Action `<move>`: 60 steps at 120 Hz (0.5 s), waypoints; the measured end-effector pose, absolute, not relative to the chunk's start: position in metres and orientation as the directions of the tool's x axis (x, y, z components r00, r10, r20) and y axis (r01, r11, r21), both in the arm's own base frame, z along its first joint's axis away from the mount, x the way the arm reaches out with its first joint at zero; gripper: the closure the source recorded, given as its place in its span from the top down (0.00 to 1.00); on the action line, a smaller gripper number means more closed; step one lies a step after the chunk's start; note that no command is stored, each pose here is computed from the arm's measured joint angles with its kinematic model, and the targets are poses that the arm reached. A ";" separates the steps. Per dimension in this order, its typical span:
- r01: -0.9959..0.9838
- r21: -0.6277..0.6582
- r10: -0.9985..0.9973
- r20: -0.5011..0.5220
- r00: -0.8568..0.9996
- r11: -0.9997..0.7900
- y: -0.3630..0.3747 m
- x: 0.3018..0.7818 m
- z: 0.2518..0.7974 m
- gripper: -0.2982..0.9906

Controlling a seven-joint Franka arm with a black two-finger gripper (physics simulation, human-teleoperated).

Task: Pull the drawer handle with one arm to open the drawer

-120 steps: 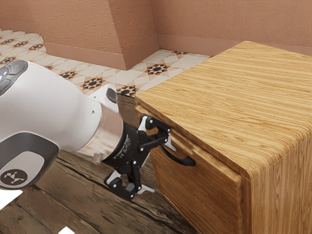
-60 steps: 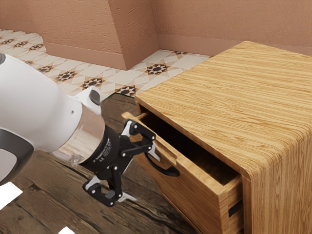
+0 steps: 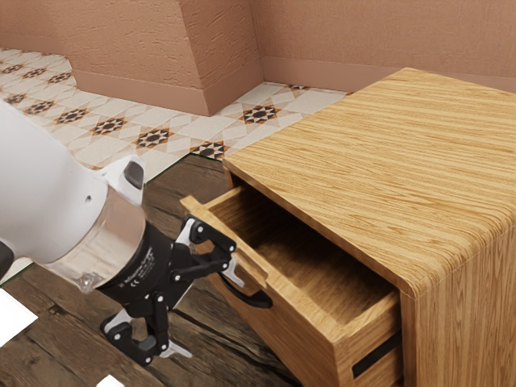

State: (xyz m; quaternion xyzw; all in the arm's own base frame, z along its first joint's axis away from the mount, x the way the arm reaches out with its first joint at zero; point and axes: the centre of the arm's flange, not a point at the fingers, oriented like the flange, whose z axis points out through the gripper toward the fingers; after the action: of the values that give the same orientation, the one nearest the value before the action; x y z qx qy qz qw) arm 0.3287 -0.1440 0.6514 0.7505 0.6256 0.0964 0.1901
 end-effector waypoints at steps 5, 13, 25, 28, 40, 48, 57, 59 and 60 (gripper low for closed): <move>0.903 0.405 0.975 -0.095 0.200 -0.146 -0.142 0.325 0.654 0.76; 0.906 0.397 0.975 -0.095 0.200 -0.148 -0.138 0.320 0.654 0.76; 0.911 0.384 0.976 -0.092 0.197 -0.147 -0.134 0.315 0.655 0.76; 0.913 0.381 0.976 -0.092 0.196 -0.147 -0.133 0.314 0.655 0.76; 0.915 0.375 0.976 -0.094 0.196 -0.148 -0.126 0.306 0.656 0.76; 0.918 0.370 0.976 -0.095 0.195 -0.147 -0.121 0.300 0.656 0.76; 0.918 0.370 0.976 -0.103 0.193 -0.143 -0.113 0.291 0.661 0.76; 0.916 0.375 0.975 -0.107 0.194 -0.141 -0.110 0.288 0.665 0.76; 0.916 0.377 0.975 -0.109 0.195 -0.141 -0.108 0.286 0.667 0.76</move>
State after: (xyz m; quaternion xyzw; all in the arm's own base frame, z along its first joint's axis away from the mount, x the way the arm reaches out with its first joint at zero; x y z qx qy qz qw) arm 0.2862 -0.1081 0.6672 0.7508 0.6294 0.0809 0.1831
